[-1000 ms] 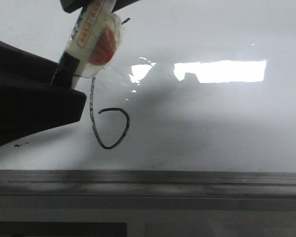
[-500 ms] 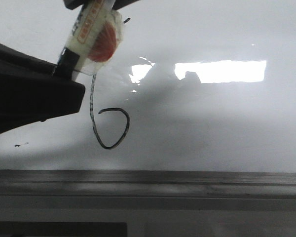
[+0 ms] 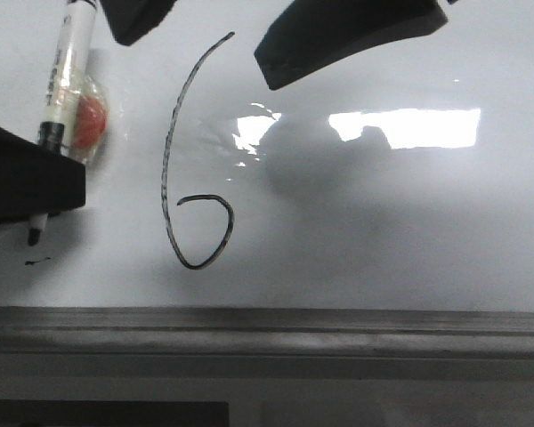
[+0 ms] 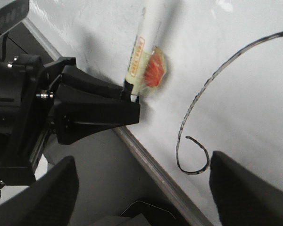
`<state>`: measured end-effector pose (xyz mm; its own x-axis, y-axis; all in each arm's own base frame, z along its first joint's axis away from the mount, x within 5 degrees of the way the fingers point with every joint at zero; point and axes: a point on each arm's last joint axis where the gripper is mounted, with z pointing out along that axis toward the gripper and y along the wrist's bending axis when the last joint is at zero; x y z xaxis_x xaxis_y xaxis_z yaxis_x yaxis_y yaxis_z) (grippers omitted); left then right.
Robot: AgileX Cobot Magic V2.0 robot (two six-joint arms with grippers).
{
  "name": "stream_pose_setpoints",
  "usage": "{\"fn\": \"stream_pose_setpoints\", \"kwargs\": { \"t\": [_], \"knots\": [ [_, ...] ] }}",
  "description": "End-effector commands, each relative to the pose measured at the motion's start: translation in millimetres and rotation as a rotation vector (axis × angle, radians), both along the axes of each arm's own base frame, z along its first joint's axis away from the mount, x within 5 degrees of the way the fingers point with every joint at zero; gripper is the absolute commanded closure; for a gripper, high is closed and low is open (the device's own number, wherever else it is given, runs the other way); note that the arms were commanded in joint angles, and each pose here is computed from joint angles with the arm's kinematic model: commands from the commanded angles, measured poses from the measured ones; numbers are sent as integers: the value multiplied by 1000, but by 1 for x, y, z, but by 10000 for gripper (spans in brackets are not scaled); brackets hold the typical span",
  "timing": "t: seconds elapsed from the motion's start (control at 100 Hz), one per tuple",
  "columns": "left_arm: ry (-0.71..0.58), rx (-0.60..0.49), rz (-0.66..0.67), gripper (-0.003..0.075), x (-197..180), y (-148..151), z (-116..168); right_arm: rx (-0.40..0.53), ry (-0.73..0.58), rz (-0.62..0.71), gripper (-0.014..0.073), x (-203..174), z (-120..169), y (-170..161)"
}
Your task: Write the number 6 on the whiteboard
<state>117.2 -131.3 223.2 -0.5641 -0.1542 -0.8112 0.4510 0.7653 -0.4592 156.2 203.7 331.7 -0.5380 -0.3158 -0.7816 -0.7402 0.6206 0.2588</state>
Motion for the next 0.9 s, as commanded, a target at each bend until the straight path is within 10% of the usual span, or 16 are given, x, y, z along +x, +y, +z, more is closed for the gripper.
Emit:
{"fn": "stream_pose_setpoints", "kwargs": {
  "t": [0.0,0.4,0.67,0.89],
  "knots": [
    [9,-62,49,739,7,-4,11,84,-61,-21,107,1,21,-3],
    [50,-26,67,730,11,-9,0,77,-52,-17,108,0,20,-3],
    [18,-47,57,320,9,-6,7,77,-52,-17,108,0,20,-3],
    [-26,-113,53,289,3,1,21,77,-52,-17,124,0,20,-3]
  ]
}}
